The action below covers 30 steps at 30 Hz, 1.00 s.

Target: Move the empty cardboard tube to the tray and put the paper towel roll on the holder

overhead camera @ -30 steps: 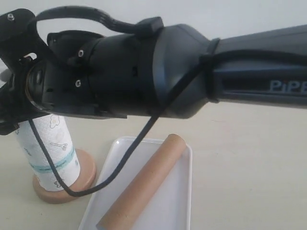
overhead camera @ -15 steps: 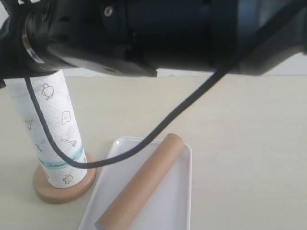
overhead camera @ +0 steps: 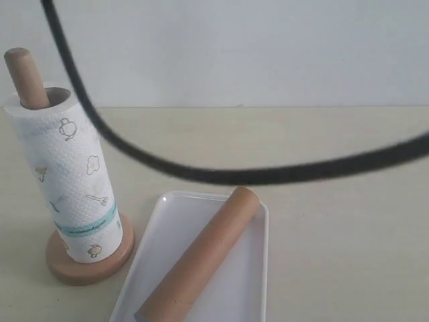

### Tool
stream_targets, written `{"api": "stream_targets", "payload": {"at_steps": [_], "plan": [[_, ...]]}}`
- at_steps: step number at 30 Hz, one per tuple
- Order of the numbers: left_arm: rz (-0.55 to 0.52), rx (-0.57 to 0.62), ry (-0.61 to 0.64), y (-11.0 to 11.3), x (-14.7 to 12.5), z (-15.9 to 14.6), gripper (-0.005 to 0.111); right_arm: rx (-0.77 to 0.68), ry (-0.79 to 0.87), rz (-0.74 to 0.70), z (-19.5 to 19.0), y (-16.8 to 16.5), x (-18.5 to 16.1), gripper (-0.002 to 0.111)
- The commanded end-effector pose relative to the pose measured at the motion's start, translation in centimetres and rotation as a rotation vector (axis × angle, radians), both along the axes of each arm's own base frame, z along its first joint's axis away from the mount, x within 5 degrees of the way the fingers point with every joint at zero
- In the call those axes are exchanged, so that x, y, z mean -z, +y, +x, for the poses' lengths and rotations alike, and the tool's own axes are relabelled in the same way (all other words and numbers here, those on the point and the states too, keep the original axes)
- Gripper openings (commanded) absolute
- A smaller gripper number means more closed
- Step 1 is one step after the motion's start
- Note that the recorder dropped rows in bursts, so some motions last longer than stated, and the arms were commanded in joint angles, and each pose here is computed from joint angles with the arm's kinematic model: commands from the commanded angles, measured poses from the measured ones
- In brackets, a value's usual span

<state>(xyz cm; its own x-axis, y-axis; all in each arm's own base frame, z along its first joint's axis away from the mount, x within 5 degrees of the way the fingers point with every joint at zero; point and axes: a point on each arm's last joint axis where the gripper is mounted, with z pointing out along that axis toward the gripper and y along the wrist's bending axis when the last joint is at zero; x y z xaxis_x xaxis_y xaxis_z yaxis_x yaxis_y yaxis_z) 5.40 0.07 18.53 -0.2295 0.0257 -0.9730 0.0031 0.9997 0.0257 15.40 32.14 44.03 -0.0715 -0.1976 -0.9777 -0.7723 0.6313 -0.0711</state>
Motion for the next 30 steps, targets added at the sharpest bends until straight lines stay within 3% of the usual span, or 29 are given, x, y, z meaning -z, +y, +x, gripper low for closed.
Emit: {"api": "stream_targets", "payload": {"at_steps": [1, 2, 4, 6, 8, 9, 15, 26, 30], "plan": [[-0.013, -0.003, -0.002, 0.0, 0.1, 0.0, 0.004, 0.070, -0.026, 0.008, -1.7, -4.4, -3.5, 0.082], [-0.013, -0.003, -0.002, 0.0, 0.1, 0.0, 0.004, 0.098, -0.021, 0.001, -1.8, -5.4, -3.9, 0.079], [-0.013, -0.003, -0.002, 0.0, 0.1, 0.0, 0.004, 0.155, -0.003, -0.016, -2.0, -7.1, -4.5, 0.062], [-0.013, -0.003, -0.002, 0.0, 0.1, 0.0, 0.004, 0.203, 0.020, -0.024, -2.2, -8.7, -5.0, 0.038], [-0.013, -0.003, -0.002, 0.0, 0.1, 0.0, 0.004, 0.255, 0.045, -0.038, -2.4, -10.3, -5.3, 0.007], [-0.013, -0.003, -0.002, 0.0, 0.1, 0.0, 0.004, 0.282, 0.058, -0.041, -2.4, -11.0, -5.5, 0.000], [-0.013, -0.003, -0.002, 0.0, 0.1, 0.0, 0.004, 0.516, 0.109, -0.145, -2.9, -16.3, -5.9, 0.001], [-0.013, -0.003, -0.002, 0.0, 0.1, 0.0, 0.004, 0.523, 0.109, -0.106, -3.4, -17.9, -6.6, 0.001], [-0.013, -0.003, -0.002, 0.0, 0.1, 0.0, 0.004, 0.509, 0.105, -0.048, -4.3, -20.4, -7.7, 0.001]]}}
